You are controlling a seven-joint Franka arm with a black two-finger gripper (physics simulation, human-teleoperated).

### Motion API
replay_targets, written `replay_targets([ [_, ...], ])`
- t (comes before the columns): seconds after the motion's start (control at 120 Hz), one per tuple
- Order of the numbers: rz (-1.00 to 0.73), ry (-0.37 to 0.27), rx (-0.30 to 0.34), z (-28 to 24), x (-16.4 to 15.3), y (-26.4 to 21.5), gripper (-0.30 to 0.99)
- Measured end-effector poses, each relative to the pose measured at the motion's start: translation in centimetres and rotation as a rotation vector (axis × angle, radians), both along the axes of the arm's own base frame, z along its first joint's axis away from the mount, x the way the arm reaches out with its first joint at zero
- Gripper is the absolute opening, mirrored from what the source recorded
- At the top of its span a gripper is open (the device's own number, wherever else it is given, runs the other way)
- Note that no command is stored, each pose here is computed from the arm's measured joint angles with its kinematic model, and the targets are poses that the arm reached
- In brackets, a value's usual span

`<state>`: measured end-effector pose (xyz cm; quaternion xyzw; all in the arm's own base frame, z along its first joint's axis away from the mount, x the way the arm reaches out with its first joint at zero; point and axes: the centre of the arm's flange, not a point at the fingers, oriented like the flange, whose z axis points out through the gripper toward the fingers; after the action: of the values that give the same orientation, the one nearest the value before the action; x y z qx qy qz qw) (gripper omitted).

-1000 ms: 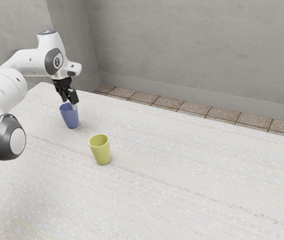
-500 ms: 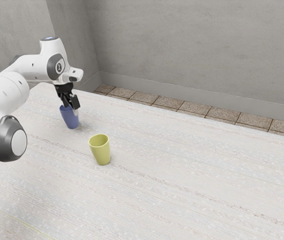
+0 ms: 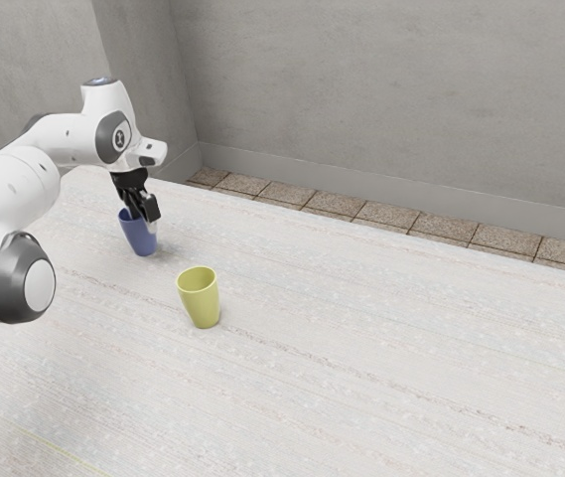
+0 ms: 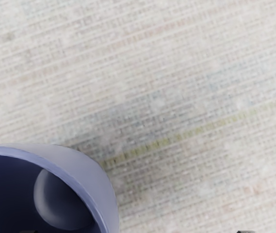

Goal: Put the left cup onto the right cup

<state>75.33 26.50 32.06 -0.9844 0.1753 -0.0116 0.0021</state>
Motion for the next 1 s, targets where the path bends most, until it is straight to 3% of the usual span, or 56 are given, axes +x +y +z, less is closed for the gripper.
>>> replay_targets([
  [0.475, 0.000, -0.006, 0.003, -0.45, 0.11, 0.10, 0.37],
  [1.0, 0.003, -0.008, 0.008, -0.45, 0.03, 0.44, 0.31],
])
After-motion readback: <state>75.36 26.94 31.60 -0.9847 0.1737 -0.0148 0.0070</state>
